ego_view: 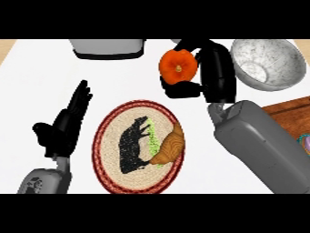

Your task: Pick the squash from the placemat and place it in the bowl

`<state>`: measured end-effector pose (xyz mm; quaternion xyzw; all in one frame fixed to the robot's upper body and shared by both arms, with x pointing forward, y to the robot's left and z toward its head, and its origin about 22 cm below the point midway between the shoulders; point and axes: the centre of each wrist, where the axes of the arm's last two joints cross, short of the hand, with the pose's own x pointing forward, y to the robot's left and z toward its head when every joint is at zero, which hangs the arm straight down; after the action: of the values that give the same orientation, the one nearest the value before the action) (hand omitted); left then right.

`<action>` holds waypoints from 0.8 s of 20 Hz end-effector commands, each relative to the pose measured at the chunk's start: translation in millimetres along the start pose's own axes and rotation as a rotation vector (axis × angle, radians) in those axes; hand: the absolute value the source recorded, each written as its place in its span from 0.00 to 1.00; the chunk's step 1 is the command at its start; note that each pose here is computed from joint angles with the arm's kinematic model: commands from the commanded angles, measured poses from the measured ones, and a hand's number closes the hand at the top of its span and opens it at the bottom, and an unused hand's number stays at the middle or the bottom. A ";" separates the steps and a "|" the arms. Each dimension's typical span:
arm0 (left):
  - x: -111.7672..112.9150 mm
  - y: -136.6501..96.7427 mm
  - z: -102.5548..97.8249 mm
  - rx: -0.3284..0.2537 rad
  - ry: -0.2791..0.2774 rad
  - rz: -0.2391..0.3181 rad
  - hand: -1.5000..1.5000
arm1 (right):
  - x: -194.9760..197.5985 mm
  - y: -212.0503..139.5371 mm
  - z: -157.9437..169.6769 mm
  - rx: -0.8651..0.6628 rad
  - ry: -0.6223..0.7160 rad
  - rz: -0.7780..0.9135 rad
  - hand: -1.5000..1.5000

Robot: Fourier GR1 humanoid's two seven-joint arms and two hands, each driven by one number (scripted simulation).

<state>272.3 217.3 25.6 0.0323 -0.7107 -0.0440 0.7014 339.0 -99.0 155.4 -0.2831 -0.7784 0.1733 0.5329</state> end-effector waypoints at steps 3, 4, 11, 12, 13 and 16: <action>-4.4 12.2 0.1 -0.001 -0.011 0.000 0.50 | 57.7 -41.3 -30.0 -0.058 0.067 0.114 1.00; 15.1 6.0 -0.4 -0.021 -0.013 -0.002 0.50 | 59.3 -41.5 -34.6 -0.071 0.088 0.105 1.00; 14.1 -4.9 0.9 -0.022 -0.010 -0.002 0.50 | 55.6 -81.9 -79.6 -0.177 0.144 0.152 1.00; -0.1 6.1 -4.8 -0.024 -0.007 0.009 0.50 | 51.3 -88.3 -93.5 -0.175 0.149 0.160 1.00; 10.9 -12.7 -4.2 -0.023 -0.017 -0.020 0.50 | 67.8 -94.9 -97.5 -0.174 0.166 0.157 1.00; 5.1 -3.4 1.2 -0.027 -0.023 -0.004 0.50 | 29.8 -98.6 -109.7 -0.164 0.207 0.167 1.00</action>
<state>272.9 216.3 29.8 0.0266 -0.7153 -0.0540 0.6962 389.9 -138.2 268.3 -0.3938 -0.7224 0.1232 0.5548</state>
